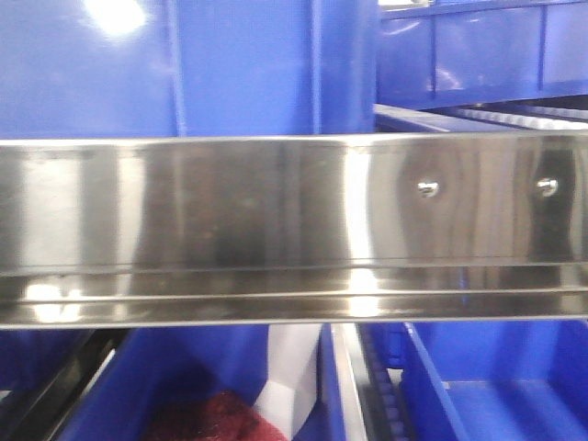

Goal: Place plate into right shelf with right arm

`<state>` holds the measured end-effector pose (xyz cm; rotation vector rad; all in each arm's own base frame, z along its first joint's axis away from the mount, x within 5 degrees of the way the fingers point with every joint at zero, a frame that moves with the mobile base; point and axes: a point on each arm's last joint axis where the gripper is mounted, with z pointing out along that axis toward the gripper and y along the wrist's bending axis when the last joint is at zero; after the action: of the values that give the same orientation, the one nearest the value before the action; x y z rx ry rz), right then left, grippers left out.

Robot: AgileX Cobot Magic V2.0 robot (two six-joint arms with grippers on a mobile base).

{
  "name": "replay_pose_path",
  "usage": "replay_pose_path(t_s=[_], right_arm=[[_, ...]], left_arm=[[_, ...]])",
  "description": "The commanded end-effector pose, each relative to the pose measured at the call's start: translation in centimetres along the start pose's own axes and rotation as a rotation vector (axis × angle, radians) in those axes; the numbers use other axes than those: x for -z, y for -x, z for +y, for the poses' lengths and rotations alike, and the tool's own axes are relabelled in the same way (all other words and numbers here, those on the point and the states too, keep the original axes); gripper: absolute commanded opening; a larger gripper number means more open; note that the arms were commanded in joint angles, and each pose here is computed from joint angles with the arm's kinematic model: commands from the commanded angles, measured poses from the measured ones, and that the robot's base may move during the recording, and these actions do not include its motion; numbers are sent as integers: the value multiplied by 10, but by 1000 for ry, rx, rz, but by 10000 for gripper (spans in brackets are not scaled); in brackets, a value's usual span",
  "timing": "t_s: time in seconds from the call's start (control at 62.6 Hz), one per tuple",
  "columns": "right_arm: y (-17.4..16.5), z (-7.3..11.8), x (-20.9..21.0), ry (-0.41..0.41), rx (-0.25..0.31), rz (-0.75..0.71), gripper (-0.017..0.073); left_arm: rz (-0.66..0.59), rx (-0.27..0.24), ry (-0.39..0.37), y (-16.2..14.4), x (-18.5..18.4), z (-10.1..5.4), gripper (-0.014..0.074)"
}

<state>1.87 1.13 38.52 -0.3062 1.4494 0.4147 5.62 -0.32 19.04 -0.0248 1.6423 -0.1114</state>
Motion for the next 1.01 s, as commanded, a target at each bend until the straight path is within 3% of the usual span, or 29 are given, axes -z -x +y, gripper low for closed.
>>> replay_pose_path(t_s=[0.0,0.495,0.767,0.99], right_arm=[[16,0,0,-1,6,-115,57],[16,0,0,-1,6,-115,57],[27,0,1,-1,4,-233,57],[39,0,-20,20,-122,-311,57]], left_arm=[[-86,6,-10,5,0,-1,-47],[-86,6,-10,5,0,-1,-47],[-86,6,-10,5,0,-1,-47],[-86,6,-10,5,0,-1,-47]])
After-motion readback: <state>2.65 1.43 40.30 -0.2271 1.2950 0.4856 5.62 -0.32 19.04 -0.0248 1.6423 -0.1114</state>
